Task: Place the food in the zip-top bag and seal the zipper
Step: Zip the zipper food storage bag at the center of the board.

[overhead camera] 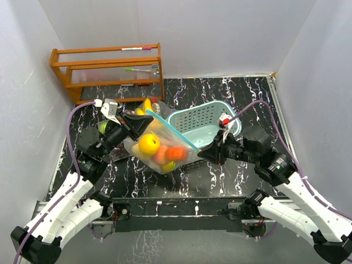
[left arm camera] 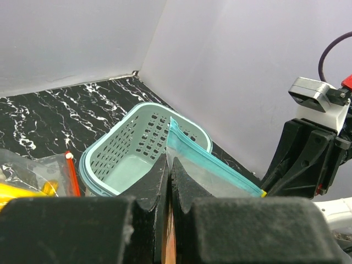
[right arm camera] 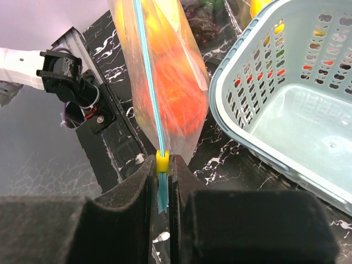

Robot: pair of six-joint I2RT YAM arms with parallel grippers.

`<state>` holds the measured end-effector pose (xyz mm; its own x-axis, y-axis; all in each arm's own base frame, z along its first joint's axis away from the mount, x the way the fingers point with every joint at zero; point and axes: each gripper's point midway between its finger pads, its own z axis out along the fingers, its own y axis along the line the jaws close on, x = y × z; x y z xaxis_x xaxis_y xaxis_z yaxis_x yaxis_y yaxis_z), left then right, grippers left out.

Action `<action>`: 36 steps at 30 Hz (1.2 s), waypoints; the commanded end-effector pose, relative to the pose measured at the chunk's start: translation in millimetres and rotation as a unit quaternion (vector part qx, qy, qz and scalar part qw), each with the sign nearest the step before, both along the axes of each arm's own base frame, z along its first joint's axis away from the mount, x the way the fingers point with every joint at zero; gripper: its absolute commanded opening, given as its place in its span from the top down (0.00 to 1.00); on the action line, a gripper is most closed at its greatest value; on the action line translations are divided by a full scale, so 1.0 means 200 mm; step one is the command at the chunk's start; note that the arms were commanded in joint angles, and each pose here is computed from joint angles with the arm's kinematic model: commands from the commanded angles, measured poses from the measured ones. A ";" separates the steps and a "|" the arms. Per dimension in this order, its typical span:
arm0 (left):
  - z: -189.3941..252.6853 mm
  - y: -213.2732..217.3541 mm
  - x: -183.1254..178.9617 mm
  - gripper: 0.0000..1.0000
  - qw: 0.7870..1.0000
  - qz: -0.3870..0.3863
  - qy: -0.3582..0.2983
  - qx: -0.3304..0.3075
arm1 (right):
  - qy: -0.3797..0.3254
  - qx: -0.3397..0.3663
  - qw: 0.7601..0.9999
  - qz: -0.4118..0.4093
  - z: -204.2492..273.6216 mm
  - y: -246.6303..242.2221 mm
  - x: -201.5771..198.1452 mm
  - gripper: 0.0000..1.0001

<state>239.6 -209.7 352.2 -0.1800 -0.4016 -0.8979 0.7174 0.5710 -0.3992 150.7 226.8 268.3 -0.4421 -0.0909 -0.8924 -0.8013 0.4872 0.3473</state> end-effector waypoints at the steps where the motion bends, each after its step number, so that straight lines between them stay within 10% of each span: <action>1: 0.30 0.13 0.02 1.00 0.994 0.064 -0.079 -0.043 | 0.025 -0.017 0.999 -0.015 -0.07 -0.06 -0.04 0.92; 12: 0.32 0.13 0.02 1.00 0.994 0.065 -0.082 -0.042 | 0.027 -0.023 0.999 -0.031 -0.08 -0.08 -0.03 0.89; 15: 0.38 0.14 0.01 1.00 0.993 0.067 -0.089 -0.043 | 0.020 -0.009 0.999 -0.040 0.01 -0.08 -0.01 0.50; 18: 0.48 0.14 -0.02 1.00 0.992 0.065 -0.097 -0.038 | 0.010 0.015 0.999 -0.035 0.15 -0.06 -0.02 0.32; 36: 0.85 -0.14 0.15 1.00 0.987 -0.059 -0.090 -0.120 | -0.073 0.084 0.960 -0.255 0.72 -0.41 0.11 0.14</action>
<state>285.4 -231.7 460.4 -0.1350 -0.4940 -0.8589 0.7460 0.5199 -0.4162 164.1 159.4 398.8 -0.2939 0.2154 -0.9312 -0.5931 0.7229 0.3544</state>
